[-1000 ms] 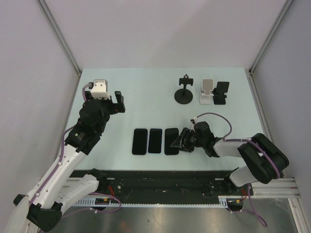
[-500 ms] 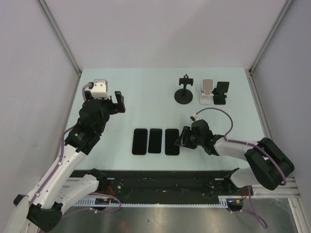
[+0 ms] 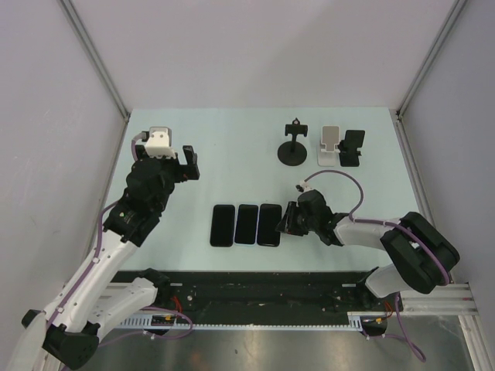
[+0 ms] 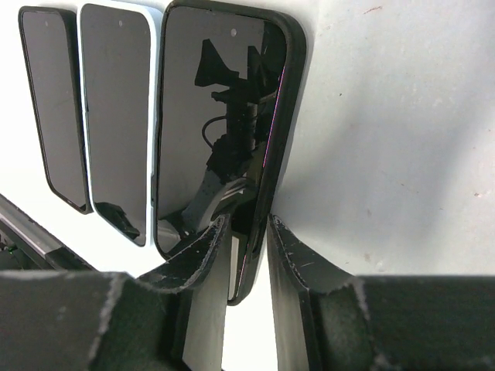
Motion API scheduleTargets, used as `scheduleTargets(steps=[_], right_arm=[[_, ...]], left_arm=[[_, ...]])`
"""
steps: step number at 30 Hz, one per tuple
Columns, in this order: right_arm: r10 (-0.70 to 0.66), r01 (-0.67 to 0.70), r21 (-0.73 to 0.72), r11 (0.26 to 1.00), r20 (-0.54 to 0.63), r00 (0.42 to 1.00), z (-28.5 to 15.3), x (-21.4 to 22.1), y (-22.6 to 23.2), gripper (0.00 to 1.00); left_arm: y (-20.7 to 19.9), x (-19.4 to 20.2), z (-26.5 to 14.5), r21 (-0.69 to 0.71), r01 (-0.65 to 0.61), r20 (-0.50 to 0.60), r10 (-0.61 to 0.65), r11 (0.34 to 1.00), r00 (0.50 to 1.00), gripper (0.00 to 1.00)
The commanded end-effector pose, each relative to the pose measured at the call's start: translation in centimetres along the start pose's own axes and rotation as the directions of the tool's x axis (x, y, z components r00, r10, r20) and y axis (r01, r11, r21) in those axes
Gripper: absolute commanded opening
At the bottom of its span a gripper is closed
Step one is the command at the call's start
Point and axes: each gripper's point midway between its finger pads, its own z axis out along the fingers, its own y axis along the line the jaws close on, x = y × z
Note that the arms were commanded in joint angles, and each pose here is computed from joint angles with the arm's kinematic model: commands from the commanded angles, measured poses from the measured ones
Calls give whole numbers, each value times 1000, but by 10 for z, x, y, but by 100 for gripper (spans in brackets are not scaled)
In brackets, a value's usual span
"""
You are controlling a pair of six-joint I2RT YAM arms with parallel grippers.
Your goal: Remove the phone from the phone stand
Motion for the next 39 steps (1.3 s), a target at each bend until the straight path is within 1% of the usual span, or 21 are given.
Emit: scheduleTargets(steps=[1, 7, 11, 15, 18, 19, 22, 23, 25, 26, 28, 29, 30, 32, 35, 36, 38, 39], right_arm=[[-43, 44, -28, 999, 30, 999, 2, -11, 14, 29], [-133, 135, -66, 989, 29, 991, 3, -13, 26, 29], [-200, 203, -75, 976, 37, 979, 3, -19, 29, 33], [-221, 224, -74, 972, 43, 974, 1, -27, 30, 35], [-228, 231, -59, 971, 62, 972, -6, -36, 26, 37], [-228, 233, -53, 971, 86, 970, -12, -45, 25, 37], [-242, 249, -39, 968, 125, 962, -24, -59, 22, 44], [-238, 248, -36, 968, 171, 956, -35, -72, 23, 52], [-251, 257, 2, 966, 215, 944, -48, -86, 16, 59], [-244, 249, 18, 968, 273, 930, -62, -103, 13, 65], [-252, 245, 64, 968, 331, 909, -81, -120, 4, 73], [-245, 234, 78, 969, 405, 881, -100, -138, 3, 75], [-244, 218, 111, 970, 408, 880, -110, -140, -8, 78], [-246, 193, 160, 968, 471, 847, -134, -156, -17, 84], [-274, 135, 272, 953, 580, 767, -185, -180, -34, 93], [-290, 98, 323, 941, 626, 724, -210, -186, -41, 96], [-333, 78, 383, 920, 665, 668, -237, -194, -44, 100], [-347, 34, 418, 908, 704, 620, -260, -197, -48, 100]], left_arm=[[0, -12, -3, 16, -3, 46, 2, 1000, 999, 100], [0, -13, -3, 19, -1, 47, 0, 1000, 999, 100], [-1, -12, -3, 25, -5, 46, 3, 1000, 999, 100], [-1, -13, -3, 23, -5, 49, 4, 1000, 999, 100], [0, -13, -3, 19, -2, 50, 1, 1000, 999, 100], [-1, -13, -3, 22, -3, 49, 2, 1000, 999, 100], [-1, -13, -3, 27, 0, 48, -1, 1000, 999, 100], [-1, -14, -3, 27, 4, 51, -5, 1000, 999, 100], [-1, -14, -3, 24, 8, 52, -9, 1000, 999, 100], [-1, -14, -3, 23, 11, 54, -13, 1000, 998, 100], [2, -16, -4, 10, 14, 61, -15, 1000, 998, 100], [3, -17, -5, 8, 16, 64, -16, 1000, 998, 100], [5, -20, -8, 2, 24, 76, -24, 1000, 997, 100], [9, -25, -12, -15, 37, 95, -35, 999, 995, 100], [18, -29, -24, -40, 65, 131, -59, 997, 990, 100], [22, -29, -27, -51, 78, 142, -70, 996, 987, 100], [35, -29, -41, -91, 134, 181, -116, 987, 977, 100], [38, -29, -45, -95, 154, 196, -133, 983, 972, 100]])
